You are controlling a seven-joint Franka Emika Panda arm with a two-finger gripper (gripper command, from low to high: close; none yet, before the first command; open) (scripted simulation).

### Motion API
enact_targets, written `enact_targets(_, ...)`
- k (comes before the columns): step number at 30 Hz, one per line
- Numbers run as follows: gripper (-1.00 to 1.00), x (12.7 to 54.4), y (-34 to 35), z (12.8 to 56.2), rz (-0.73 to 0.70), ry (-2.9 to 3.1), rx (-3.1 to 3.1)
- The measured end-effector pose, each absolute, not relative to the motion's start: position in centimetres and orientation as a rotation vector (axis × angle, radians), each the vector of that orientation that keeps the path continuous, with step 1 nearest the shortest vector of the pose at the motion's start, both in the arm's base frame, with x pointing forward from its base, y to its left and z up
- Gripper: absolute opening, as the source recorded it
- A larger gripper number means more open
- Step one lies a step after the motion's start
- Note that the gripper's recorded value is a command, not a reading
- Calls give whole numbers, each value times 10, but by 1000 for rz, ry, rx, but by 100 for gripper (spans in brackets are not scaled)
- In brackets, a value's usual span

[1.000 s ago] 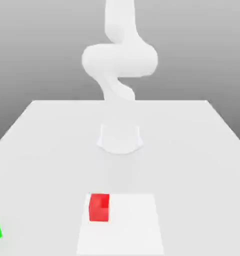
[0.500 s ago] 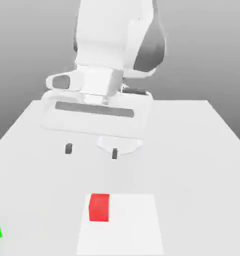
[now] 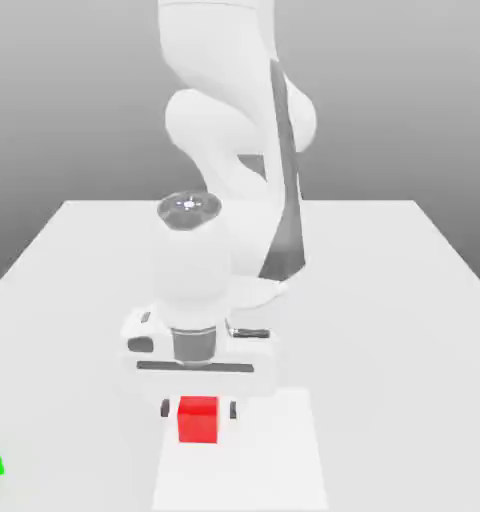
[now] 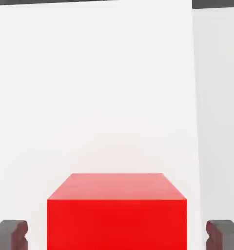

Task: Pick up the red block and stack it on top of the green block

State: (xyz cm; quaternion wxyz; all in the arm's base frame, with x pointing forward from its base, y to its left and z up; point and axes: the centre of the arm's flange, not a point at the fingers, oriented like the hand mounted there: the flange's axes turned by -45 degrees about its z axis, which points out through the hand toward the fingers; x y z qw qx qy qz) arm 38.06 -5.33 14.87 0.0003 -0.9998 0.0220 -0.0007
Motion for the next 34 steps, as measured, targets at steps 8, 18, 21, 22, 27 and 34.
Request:
enact_targets(8,-100,383,-53,176,-7,72,-3139)
enact_targets(18,-100,422,-151,226,-13,517,-3077)
enact_targets(21,-100,435,-205,234,-14,725,-3034)
enact_targets(22,-100,437,-225,236,-13,798,-3017)
enact_targets(27,-100,433,-318,237,-3,1129,-2928)
enact_targets(34,100,431,-328,187,-1,1161,-2918)
